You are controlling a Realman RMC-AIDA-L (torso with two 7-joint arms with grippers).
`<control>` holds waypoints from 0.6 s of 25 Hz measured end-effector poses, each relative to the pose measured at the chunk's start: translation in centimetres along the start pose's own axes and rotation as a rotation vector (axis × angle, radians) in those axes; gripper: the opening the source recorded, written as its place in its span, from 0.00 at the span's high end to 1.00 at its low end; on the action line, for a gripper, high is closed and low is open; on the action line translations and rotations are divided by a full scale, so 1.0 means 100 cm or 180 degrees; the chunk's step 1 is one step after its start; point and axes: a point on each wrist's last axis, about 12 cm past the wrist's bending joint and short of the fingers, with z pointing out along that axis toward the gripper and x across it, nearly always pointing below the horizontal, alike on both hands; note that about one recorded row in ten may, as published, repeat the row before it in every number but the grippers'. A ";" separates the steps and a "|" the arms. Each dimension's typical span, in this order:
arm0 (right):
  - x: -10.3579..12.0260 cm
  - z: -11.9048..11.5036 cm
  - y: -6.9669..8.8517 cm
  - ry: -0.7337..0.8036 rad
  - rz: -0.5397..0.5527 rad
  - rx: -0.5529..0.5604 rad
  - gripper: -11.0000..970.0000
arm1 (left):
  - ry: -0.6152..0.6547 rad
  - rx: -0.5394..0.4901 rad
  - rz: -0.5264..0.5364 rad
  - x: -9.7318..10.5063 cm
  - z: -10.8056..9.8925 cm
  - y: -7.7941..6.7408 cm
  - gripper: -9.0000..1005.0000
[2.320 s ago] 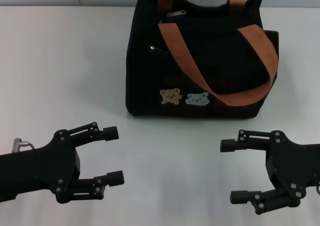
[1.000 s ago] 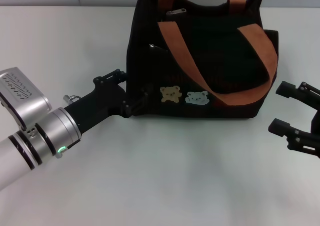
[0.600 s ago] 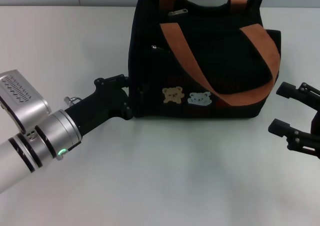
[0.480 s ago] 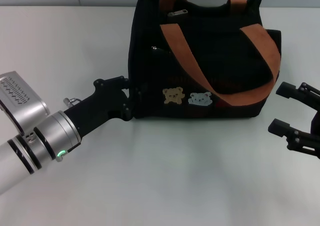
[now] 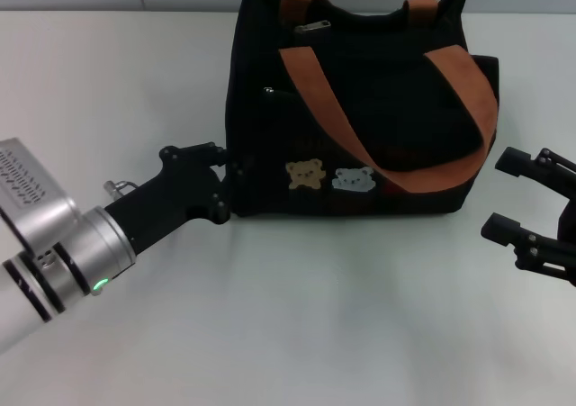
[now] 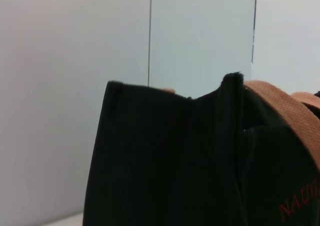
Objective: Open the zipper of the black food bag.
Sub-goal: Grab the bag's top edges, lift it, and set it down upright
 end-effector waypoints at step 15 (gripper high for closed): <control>-0.002 0.003 -0.002 -0.0107 0.0007 0.0048 0.12 | -0.1087 0.0168 0.0744 -0.079 -0.084 0.057 0.89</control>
